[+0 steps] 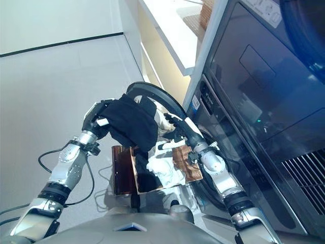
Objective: Pick up the clothes and place them into the washing machine
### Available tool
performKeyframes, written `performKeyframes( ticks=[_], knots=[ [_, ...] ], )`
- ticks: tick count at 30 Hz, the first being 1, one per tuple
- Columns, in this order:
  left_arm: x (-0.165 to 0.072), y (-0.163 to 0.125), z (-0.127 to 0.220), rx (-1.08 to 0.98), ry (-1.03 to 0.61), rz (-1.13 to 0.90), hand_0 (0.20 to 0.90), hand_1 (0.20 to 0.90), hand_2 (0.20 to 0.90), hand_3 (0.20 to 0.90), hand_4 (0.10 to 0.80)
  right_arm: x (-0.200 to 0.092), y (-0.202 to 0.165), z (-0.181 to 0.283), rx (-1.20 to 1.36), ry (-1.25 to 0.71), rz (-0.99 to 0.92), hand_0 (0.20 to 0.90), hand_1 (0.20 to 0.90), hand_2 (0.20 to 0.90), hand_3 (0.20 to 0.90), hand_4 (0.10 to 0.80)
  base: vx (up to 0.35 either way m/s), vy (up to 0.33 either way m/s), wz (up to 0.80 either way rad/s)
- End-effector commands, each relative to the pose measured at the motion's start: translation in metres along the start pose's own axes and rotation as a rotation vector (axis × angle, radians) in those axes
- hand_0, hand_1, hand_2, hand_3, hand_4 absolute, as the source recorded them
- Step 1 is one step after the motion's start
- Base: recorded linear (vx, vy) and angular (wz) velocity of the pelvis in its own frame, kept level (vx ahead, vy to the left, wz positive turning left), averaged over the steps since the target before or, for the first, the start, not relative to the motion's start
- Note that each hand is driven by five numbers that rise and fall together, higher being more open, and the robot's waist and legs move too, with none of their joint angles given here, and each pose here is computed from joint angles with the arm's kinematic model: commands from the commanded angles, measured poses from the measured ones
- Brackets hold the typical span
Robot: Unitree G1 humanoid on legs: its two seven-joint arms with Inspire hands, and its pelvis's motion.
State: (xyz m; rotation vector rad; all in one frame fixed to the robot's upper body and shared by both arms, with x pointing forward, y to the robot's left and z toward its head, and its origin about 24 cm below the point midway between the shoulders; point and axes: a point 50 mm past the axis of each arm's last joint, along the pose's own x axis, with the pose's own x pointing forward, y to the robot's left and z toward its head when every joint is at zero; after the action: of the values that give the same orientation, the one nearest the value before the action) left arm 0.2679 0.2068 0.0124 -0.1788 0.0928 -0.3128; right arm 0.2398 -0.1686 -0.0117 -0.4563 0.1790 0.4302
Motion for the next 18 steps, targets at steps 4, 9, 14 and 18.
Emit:
performKeyframes(
  ticks=[4, 9, 14, 18],
  knots=[
    [0.039, -0.017, 0.042, -0.079, -0.176, -0.184, 0.2, 0.2, 0.2, 0.2, 0.3, 0.027, -0.016, 0.041, 0.122, -0.211, -0.009, 0.9, 0.9, 0.9, 0.9, 0.8, 0.0, 0.0, 0.0],
    [0.043, -0.026, 0.034, -0.131, -0.122, -0.258, 0.2, 0.2, 0.2, 0.2, 0.3, 0.032, -0.012, 0.035, 0.258, -0.19, 0.014, 0.9, 0.9, 0.9, 0.9, 0.8, 0.0, 0.0, 0.0],
    [0.044, -0.029, 0.028, -0.15, -0.08, -0.306, 0.2, 0.2, 0.2, 0.2, 0.3, 0.036, -0.008, 0.03, 0.346, -0.174, 0.05, 0.9, 0.9, 0.9, 0.9, 0.8, 0.0, 0.0, 0.0],
    [0.045, -0.033, 0.025, -0.166, -0.072, -0.327, 0.2, 0.2, 0.2, 0.2, 0.3, 0.038, -0.003, 0.028, 0.388, -0.162, 0.065, 0.9, 0.9, 0.9, 0.9, 0.8, 0.0, 0.0, 0.0]
  ],
)
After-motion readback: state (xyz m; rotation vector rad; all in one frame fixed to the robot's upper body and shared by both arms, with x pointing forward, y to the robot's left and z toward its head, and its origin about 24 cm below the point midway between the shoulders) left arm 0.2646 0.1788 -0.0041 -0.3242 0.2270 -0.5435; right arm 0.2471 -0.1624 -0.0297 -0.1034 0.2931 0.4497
